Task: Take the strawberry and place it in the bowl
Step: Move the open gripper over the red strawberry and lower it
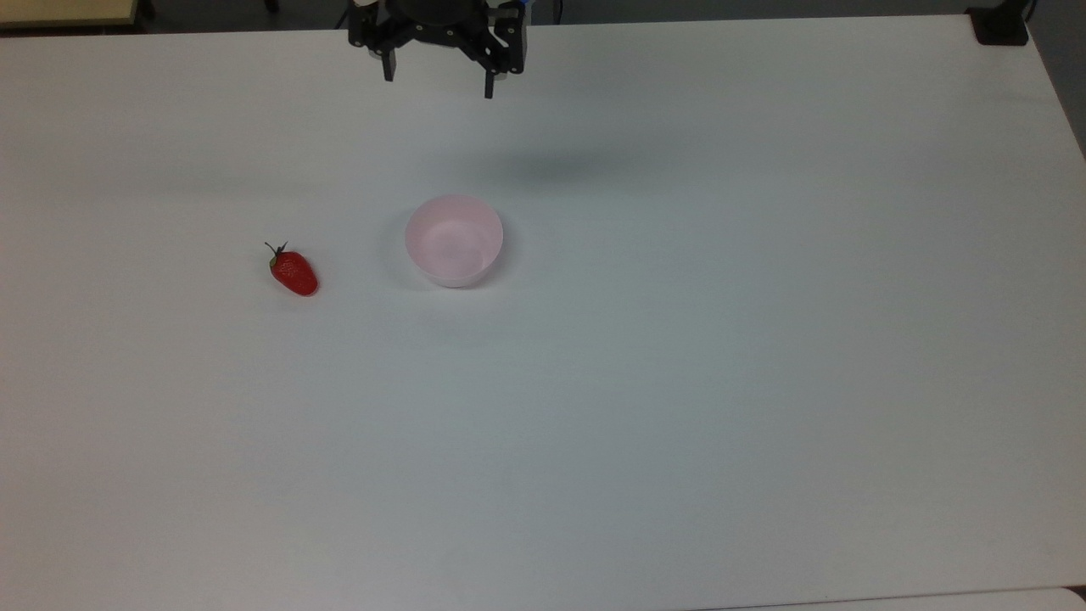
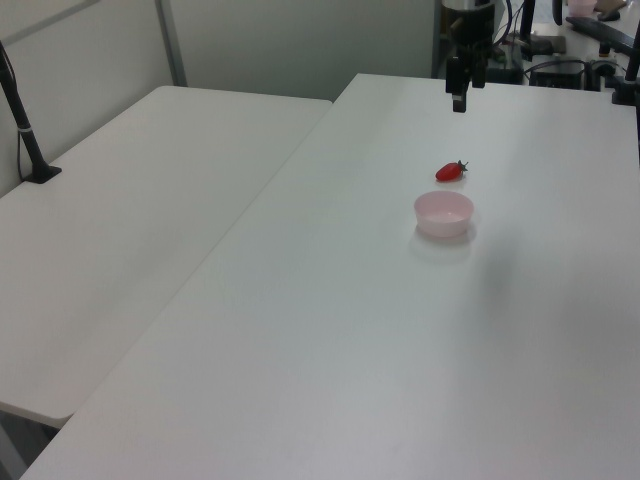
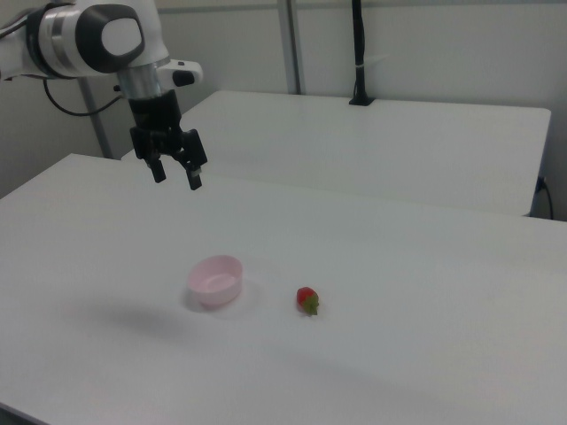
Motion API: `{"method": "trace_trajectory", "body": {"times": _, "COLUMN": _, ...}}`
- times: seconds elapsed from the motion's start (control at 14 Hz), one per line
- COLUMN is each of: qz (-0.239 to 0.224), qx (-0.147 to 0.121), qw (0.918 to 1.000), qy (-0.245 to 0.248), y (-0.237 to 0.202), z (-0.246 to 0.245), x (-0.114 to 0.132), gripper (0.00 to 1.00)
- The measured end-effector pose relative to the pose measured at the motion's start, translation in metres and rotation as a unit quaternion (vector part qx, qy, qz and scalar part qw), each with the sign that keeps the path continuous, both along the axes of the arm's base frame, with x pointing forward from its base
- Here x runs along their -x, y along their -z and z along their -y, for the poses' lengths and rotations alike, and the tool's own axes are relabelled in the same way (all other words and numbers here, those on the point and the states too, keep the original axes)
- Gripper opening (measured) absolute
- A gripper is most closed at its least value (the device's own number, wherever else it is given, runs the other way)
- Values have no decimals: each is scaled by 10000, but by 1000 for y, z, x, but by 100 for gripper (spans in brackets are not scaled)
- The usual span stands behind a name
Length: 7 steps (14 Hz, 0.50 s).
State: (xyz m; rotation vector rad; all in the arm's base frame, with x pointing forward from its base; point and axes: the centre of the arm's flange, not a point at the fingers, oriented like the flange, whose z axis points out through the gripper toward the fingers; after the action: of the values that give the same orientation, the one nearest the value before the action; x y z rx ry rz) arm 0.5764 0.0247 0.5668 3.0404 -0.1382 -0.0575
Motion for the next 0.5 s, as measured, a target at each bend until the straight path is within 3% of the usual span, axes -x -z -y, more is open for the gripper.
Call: {"method": "trace_trajectory", "body": {"times": 0.5, "qz": -3, "qx": -56, "qw": 9967, "qy": -806, "y": 20, "z": 105, "x": -13, "gripper": 100}}
